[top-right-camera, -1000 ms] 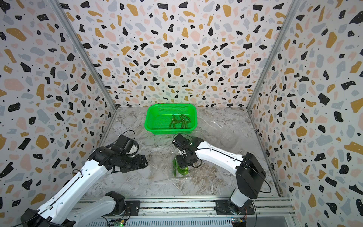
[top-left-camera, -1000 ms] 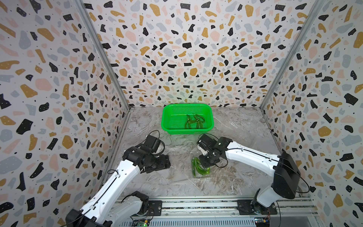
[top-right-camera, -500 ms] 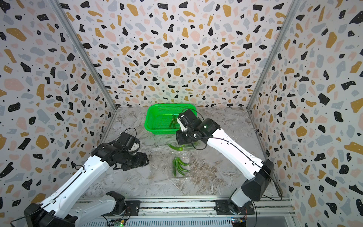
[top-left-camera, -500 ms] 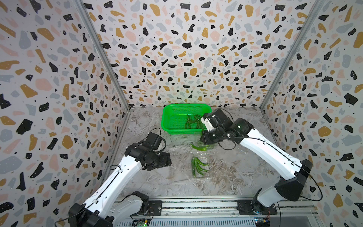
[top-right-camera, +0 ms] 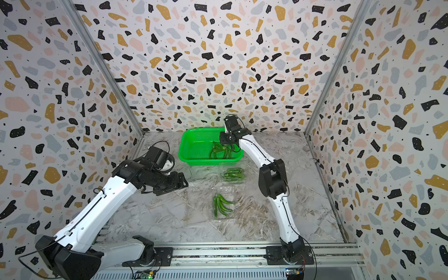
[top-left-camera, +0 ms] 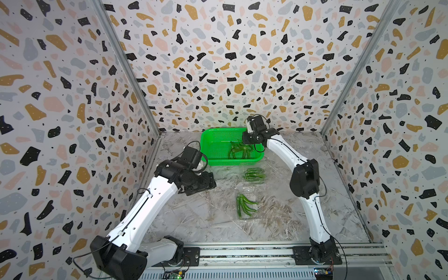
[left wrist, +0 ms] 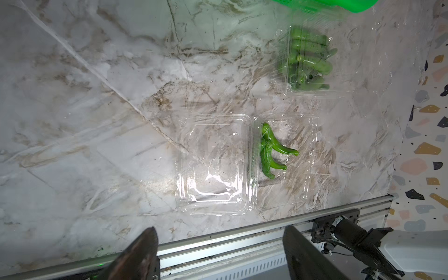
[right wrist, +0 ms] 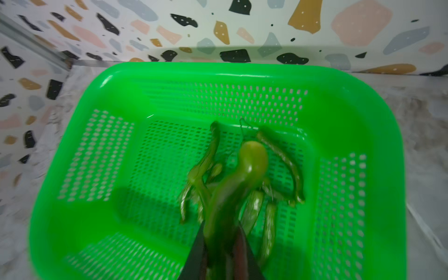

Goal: Take small green peppers out of containers
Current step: Pick up the green pepper from the packing box, then place the green pepper in the basket.

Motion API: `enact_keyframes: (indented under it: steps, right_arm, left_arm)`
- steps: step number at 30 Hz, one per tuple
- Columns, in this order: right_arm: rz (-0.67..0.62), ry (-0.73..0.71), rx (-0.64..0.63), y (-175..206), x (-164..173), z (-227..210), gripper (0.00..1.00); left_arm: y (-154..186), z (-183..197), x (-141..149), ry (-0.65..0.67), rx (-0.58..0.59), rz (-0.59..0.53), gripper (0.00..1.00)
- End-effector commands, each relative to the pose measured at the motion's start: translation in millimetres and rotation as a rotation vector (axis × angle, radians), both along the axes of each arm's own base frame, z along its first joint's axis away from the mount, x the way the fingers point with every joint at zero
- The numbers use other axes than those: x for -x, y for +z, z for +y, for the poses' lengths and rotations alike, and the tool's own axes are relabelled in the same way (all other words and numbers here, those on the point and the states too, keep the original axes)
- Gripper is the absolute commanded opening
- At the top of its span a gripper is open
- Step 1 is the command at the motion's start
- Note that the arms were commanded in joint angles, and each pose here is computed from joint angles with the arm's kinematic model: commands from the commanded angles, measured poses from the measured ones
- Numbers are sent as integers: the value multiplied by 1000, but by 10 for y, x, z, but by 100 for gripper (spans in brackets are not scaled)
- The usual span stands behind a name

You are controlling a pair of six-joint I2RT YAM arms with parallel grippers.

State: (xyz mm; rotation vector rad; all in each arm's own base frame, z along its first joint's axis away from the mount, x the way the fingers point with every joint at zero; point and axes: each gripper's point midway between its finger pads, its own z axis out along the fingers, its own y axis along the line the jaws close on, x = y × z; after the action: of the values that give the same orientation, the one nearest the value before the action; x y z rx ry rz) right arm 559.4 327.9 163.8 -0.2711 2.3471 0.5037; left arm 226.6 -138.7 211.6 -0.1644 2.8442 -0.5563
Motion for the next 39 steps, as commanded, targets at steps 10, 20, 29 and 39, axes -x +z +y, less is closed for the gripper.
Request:
enact_keyframes:
  steps: [10,20,29,39]
  right_arm:
    - [-82,-11,1,314,-184,-126,79]
    - [10,117,-86,1649,1099,-441,83]
    - [290,253,75,627,2800,-409,78]
    - [403,284,58,-238,3661,-350,68]
  left_arm:
    - [80,15,98,-35,0,17,83]
    - [-65,55,197,-17,9,17,83]
    - [-251,47,248,-4,25,38,83]
    - [-333,72,310,-2,21,50,83]
